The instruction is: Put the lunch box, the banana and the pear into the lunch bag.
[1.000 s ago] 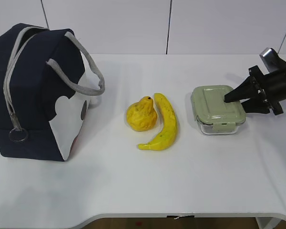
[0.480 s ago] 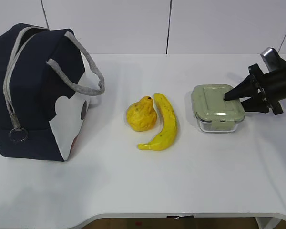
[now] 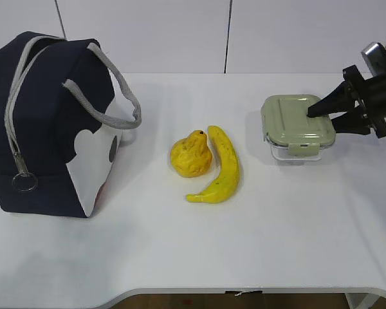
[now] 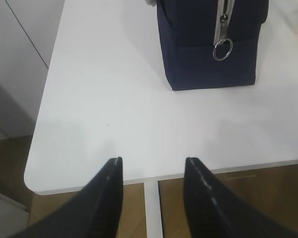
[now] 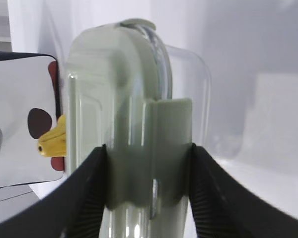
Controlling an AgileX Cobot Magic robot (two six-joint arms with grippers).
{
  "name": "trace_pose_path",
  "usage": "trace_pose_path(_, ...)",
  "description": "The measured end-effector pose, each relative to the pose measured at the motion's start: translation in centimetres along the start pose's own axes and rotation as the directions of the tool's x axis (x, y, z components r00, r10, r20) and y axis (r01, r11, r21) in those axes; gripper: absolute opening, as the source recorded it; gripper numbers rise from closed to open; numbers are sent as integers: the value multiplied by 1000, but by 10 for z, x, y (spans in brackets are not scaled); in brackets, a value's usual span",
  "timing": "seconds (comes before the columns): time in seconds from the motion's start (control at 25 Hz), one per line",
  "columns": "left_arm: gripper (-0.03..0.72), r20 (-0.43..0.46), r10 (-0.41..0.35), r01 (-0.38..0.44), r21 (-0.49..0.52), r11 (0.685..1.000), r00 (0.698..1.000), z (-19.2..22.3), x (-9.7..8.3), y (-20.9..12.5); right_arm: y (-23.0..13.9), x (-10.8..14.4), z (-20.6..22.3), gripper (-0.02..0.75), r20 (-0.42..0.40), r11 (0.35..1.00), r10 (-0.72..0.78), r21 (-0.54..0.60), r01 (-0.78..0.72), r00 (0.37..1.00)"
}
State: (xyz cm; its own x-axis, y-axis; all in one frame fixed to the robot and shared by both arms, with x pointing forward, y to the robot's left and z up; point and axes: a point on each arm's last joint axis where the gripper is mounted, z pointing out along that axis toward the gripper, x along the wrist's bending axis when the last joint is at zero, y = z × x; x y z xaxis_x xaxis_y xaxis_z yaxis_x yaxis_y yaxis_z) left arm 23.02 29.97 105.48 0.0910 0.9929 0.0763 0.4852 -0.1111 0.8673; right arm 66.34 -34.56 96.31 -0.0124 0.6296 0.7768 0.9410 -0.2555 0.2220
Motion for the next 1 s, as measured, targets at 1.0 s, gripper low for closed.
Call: trace_pose_path(1.0, 308, 114, -87, 71, 134, 988, 990, 30, -2, 80, -22, 115, 12, 369, -106, 988, -144, 36, 148, 984)
